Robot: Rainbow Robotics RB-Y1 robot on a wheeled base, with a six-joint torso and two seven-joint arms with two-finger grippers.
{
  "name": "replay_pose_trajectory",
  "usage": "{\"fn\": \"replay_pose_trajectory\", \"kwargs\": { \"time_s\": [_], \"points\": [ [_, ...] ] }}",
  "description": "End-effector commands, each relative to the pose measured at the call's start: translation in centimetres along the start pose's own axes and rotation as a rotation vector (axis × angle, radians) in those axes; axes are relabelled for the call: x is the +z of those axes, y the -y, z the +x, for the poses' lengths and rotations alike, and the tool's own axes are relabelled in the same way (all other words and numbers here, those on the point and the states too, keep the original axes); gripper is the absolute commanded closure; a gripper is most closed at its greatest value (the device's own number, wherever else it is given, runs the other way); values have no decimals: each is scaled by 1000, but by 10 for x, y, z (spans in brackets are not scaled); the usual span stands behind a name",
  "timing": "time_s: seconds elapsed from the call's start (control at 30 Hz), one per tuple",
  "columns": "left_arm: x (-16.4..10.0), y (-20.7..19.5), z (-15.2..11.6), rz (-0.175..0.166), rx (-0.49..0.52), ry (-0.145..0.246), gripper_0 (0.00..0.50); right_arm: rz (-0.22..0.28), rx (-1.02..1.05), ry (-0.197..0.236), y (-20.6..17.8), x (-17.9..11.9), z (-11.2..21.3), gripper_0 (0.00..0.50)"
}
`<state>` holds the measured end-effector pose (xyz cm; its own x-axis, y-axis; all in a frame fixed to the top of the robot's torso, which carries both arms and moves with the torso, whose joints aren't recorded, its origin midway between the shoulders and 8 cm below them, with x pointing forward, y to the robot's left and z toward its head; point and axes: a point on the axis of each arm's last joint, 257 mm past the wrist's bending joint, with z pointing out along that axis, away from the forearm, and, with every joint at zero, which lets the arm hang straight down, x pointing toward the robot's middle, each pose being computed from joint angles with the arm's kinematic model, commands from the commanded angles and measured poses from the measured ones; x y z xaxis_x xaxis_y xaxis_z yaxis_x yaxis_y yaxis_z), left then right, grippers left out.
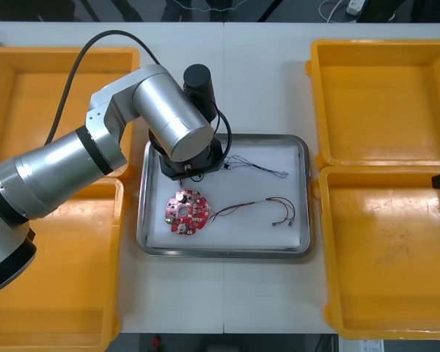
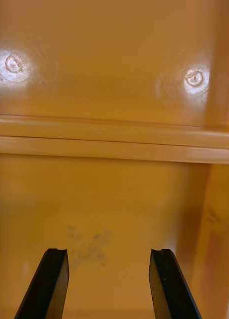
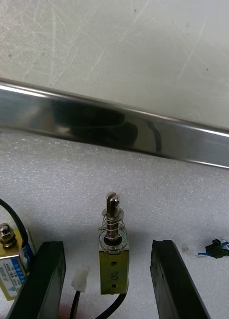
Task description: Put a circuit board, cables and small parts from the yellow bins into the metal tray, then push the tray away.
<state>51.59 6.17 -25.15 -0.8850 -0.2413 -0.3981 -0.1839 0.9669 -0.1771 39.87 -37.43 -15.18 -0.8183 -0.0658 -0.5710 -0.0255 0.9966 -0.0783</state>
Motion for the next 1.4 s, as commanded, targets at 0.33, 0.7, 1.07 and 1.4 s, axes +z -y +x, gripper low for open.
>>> {"fn": "replay_pose_trajectory", "kwargs": {
  "time_s": [0.33, 0.7, 1.07, 1.4],
  "points": [
    [-64, 31, -23, 78, -2, 37, 0, 11, 48, 2, 2, -3, 9, 35],
    [-127, -13, -52, 17, -33, 83, 0, 25, 19, -4, 2, -5, 8, 35],
    [-189, -73, -78, 1, 49, 114, 0, 23, -27, -4, -8, -7, 5, 35],
    [-204, -130, -74, 1, 65, 148, 0, -38, -185, 29, -46, -16, -24, 35]
  ]
}}
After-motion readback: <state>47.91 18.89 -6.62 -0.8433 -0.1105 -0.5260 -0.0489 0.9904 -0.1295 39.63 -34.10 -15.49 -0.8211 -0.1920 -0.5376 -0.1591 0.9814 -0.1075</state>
